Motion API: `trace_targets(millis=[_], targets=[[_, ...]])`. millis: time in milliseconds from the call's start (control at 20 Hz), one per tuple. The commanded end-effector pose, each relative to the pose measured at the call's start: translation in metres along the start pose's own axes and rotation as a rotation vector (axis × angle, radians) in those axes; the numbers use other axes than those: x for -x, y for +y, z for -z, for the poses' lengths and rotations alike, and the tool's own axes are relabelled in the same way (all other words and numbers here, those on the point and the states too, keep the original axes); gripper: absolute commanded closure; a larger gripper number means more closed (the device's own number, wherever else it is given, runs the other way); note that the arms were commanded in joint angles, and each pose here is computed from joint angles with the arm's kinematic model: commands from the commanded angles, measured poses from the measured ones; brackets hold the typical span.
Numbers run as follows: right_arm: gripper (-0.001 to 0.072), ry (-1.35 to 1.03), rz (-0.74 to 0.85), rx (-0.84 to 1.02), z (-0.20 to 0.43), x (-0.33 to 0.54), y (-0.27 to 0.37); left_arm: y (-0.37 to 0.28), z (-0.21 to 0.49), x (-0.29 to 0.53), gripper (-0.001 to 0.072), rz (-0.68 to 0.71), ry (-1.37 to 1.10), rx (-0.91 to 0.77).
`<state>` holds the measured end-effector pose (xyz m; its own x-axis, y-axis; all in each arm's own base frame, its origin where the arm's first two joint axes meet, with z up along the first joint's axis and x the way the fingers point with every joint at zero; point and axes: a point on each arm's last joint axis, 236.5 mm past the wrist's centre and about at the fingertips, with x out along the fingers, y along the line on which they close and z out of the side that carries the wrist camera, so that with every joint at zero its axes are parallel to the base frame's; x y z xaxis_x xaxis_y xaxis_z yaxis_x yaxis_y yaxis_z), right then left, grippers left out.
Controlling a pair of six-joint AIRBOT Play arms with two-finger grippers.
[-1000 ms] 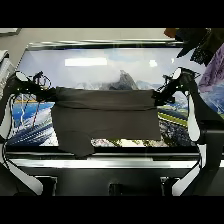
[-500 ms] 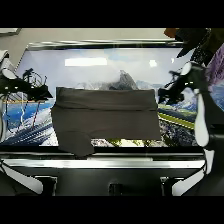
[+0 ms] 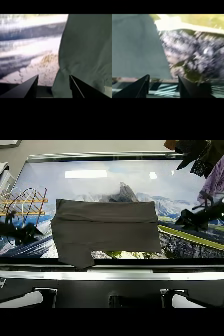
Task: Fold the clothes and pants, and hang the long-sleeved shirts on hangers.
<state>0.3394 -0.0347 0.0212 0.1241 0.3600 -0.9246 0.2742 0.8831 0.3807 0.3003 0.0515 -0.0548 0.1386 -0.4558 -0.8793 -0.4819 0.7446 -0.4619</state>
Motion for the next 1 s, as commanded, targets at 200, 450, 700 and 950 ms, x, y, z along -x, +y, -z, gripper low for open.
trace_targets(millis=[200,450,700,950], targets=[[0.0282,-0.060,-0.100,-0.012,0.031,0.007,0.023,0.000,0.075,-0.057,0.0253,0.145,0.026,0.091],[0.0302,-0.067,-0.164,-0.013,0.032,0.012,0.040,0.001,0.099,-0.071,0.0252,0.150,0.091,0.090],[0.0302,-0.053,-0.199,-0.017,0.035,0.014,0.048,-0.004,0.103,-0.077,0.0252,0.145,0.099,0.068],[0.0302,-0.055,-0.205,-0.015,0.036,0.016,0.050,-0.013,0.107,-0.084,0.0552,0.148,0.117,0.044]])
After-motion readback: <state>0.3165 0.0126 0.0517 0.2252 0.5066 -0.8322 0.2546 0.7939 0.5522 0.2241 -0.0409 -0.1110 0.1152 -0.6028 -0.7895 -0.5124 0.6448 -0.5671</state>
